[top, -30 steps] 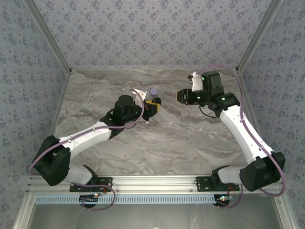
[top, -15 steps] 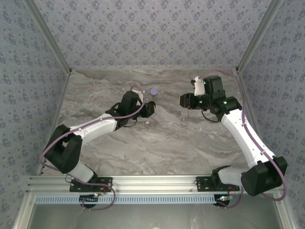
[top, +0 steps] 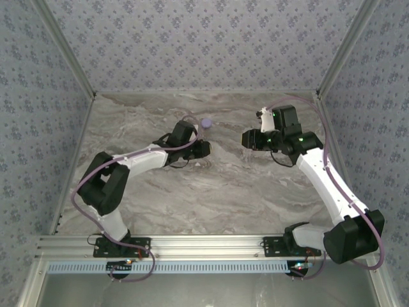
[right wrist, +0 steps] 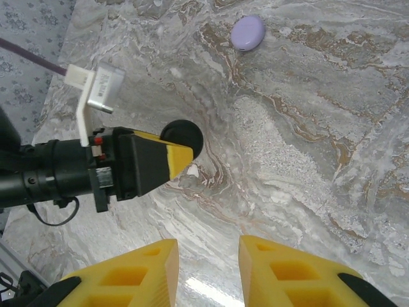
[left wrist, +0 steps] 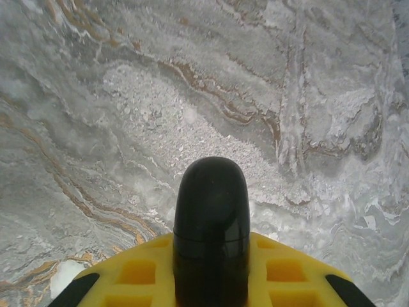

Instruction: Insert the wireless bluetooth earbuds into the charging case

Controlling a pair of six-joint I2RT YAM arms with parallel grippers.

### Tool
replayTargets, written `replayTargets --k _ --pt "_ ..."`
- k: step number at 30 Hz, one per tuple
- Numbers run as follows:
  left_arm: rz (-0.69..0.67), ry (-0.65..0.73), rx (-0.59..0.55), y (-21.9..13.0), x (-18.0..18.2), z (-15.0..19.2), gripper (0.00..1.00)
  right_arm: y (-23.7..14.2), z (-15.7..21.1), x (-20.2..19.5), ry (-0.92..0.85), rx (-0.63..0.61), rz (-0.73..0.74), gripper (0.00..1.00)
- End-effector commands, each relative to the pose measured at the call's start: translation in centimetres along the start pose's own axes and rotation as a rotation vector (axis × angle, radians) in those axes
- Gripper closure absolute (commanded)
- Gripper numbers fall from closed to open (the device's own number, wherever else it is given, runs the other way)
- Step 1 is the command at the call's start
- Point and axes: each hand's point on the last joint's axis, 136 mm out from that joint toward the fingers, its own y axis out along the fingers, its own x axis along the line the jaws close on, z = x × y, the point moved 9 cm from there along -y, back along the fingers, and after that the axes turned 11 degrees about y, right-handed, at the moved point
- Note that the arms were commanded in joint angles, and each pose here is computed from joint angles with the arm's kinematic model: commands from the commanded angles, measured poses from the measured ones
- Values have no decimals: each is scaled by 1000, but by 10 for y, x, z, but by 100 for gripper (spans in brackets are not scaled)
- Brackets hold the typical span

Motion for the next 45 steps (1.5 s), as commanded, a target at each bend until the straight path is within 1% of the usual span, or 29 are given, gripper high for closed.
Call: replayTargets --k 1,12,19,28,33,37,38,41,45 --pt "35 -38 32 9 -2 -5 82 -5 5 -4 26 1 23 68" --pt "22 -84 104 34 10 -1 81 -4 10 -8 39 5 36 67" --pt "-10 -109 161 47 19 4 80 -5 12 -11 44 7 48 67" --pt "-67 -122 201 52 26 10 70 -5 13 -13 48 7 56 66" --pt "-93 -121 195 49 29 11 62 -5 13 -14 48 6 61 65" --pt "-120 -96 182 42 27 8 54 -4 14 -17 51 7 72 63" --pt "-128 -89 176 38 27 6 50 -4 14 -17 51 6 74 63" --pt "-157 -60 150 27 24 2 44 -4 14 -20 52 5 94 59" --pt "-171 -13 102 9 19 -4 40 -4 15 -27 54 -12 160 56"
